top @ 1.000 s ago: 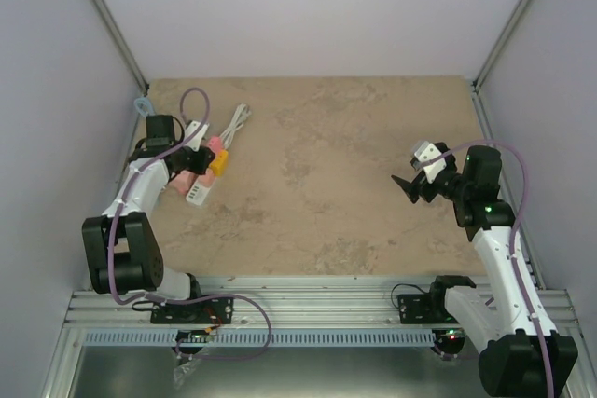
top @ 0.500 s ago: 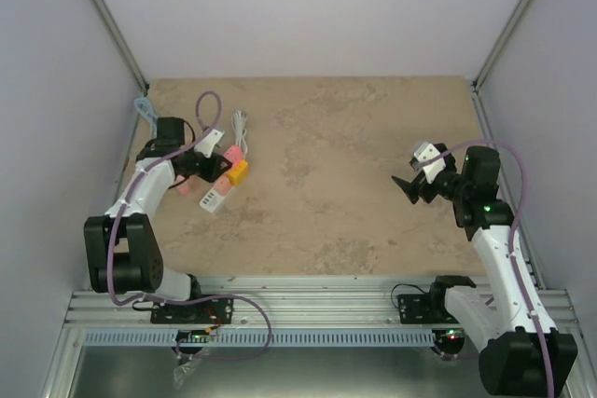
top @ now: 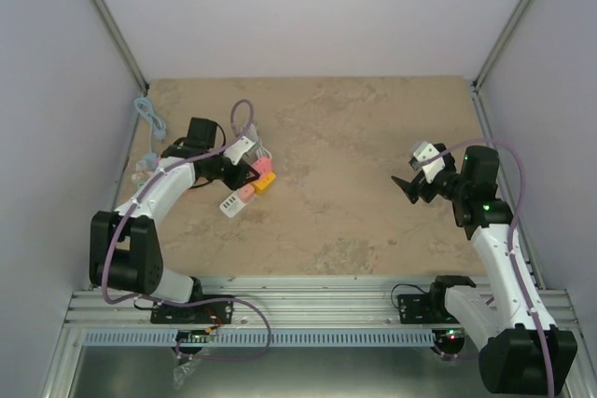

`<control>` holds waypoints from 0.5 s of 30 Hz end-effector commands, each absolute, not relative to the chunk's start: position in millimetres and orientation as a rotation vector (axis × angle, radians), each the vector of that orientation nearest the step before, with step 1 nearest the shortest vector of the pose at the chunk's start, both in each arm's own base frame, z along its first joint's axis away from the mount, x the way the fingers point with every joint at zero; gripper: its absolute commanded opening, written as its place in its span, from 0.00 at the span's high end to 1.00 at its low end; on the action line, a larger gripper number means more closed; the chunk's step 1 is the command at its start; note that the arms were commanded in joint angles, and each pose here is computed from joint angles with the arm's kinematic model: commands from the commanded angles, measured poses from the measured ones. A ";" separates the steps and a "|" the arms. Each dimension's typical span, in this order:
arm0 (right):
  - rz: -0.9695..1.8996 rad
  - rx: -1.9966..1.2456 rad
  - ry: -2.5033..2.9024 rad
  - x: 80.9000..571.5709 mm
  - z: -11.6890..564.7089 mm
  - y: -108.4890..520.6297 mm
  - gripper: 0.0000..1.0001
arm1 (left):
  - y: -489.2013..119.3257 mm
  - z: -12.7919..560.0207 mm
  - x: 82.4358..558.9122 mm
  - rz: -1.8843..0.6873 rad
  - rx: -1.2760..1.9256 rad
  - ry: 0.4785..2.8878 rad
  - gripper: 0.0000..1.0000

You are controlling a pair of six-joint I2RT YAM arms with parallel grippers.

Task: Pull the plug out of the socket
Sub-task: Move the socket to the center of the board.

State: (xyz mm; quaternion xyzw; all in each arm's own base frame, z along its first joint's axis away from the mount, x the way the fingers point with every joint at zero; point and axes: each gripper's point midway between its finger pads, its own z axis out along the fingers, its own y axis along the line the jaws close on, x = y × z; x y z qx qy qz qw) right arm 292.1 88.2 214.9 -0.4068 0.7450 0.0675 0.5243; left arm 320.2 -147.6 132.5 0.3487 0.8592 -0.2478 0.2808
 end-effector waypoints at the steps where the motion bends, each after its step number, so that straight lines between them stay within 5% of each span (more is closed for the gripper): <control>1: 0.167 -0.976 1.777 292.7 212.2 89.8 0.02 | -178.7 148.7 309.1 -0.772 1.037 2.220 0.76; 15: 0.169 -0.993 1.779 292.0 207.3 90.4 0.02 | -261.4 151.9 277.3 -0.892 1.312 2.104 0.74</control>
